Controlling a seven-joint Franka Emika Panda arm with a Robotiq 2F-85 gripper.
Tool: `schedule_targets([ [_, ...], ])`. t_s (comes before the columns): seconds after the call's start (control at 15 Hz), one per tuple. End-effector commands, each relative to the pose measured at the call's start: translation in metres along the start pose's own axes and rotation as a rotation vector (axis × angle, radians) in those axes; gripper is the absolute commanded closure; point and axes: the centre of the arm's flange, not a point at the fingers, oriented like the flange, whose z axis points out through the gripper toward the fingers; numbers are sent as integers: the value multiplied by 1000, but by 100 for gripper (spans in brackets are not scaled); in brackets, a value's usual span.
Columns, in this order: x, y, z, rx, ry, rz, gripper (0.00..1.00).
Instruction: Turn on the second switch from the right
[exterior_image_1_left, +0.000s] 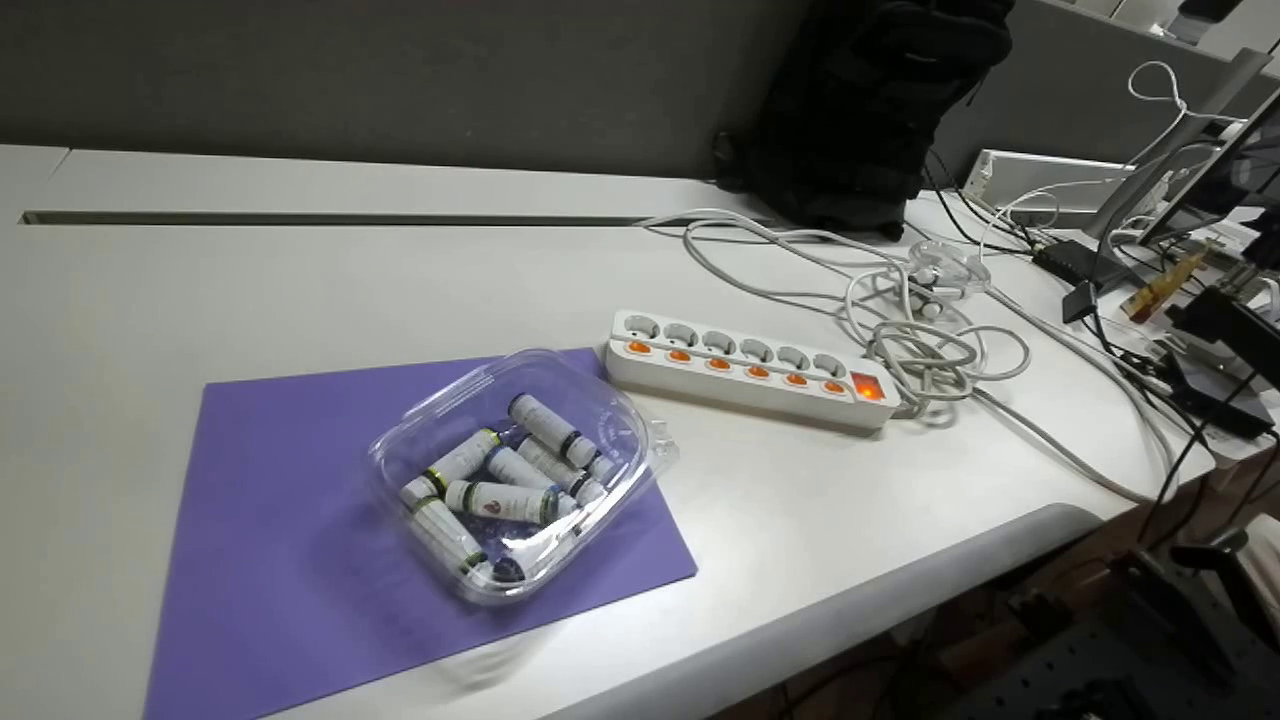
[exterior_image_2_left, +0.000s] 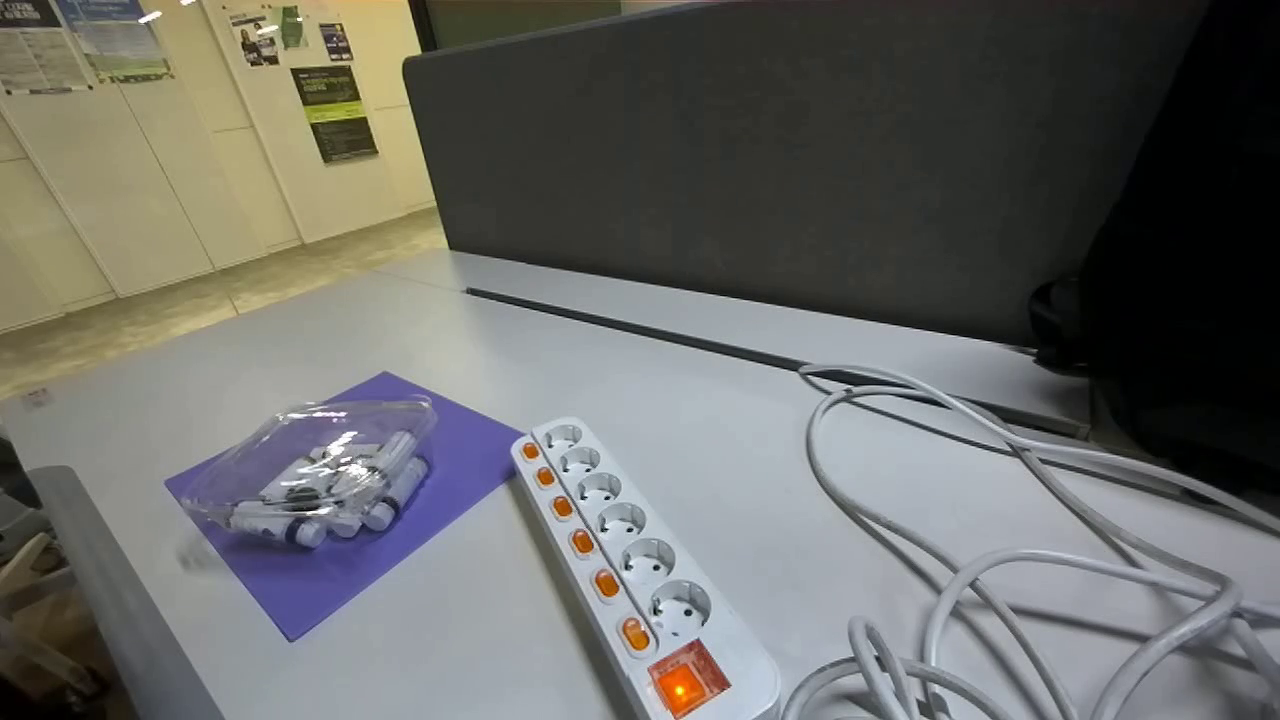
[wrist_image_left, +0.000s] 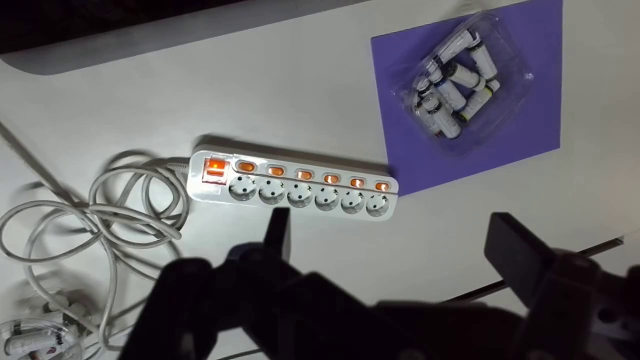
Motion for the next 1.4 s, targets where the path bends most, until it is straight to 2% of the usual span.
schedule_targets([
  [0.0,-5,-2,32,-51,-11,-6,0],
  [0.2,-15,1,78,-112,-67,-8,0],
  [0.33,-22,4,109,-155,-70,-16,0],
  [0.53,-31,10,151,-196,-17,-23,0],
  [0.73,-40,19,192,-184,62,-31,0],
  [0.93,-32,22,212,-189,102,-11,0],
  [1.07,-27,24,231,-207,90,7,0],
  [1.33,-16,27,271,-265,0,68,0],
])
